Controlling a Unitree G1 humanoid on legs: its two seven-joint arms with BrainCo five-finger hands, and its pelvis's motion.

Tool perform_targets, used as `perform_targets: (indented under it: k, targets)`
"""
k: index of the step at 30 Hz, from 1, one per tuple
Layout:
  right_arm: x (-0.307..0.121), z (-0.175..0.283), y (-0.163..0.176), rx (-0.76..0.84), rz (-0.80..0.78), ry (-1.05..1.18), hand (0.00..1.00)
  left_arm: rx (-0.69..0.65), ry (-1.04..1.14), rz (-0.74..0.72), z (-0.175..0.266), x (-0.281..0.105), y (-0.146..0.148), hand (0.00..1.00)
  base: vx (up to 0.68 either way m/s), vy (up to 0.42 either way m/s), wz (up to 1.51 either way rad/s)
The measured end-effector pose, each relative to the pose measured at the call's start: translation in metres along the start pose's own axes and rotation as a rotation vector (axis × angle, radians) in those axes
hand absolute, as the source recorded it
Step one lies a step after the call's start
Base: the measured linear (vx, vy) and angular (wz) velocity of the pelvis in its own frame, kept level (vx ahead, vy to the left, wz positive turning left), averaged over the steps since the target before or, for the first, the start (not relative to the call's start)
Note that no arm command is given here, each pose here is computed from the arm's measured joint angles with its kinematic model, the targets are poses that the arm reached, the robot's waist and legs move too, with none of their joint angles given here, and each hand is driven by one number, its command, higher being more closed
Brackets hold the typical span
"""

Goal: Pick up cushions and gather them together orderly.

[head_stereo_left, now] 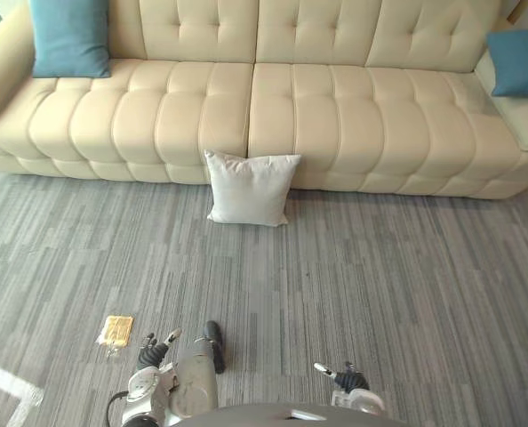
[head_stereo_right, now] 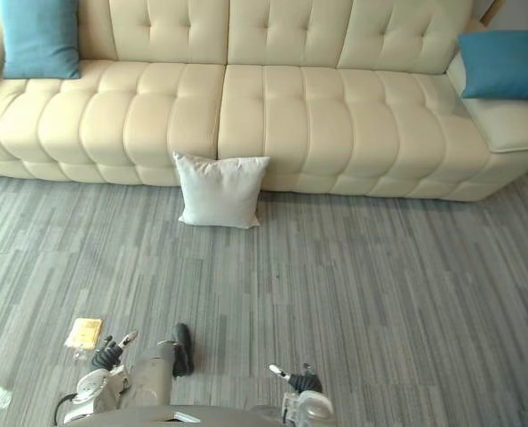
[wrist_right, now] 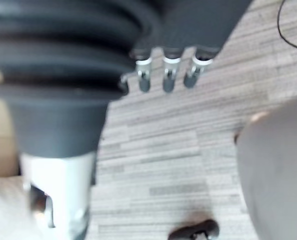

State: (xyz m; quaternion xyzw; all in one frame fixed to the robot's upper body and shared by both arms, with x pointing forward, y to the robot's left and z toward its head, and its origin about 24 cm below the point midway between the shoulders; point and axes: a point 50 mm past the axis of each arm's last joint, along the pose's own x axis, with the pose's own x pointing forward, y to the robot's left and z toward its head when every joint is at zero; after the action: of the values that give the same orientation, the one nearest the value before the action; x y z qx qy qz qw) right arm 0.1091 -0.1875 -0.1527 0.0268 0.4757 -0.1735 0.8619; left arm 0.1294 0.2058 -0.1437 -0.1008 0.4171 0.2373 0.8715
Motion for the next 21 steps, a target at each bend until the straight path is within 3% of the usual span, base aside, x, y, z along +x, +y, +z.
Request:
perform_targets:
  k: [9, 21]
  targets:
    - [0.002, 0.010, 0.001, -0.001, 0.006, -0.041, 0.00, 0.090, 0.053, -0.011, -0.012, -0.002, 0.004, 0.00, 0.36, 0.161, -0.03]
    - [0.008, 0.044, -0.009, -0.002, -0.015, -0.141, 0.00, 0.155, 0.083, -0.163, -0.023, -0.008, -0.045, 0.00, 0.42, -0.191, 0.35]
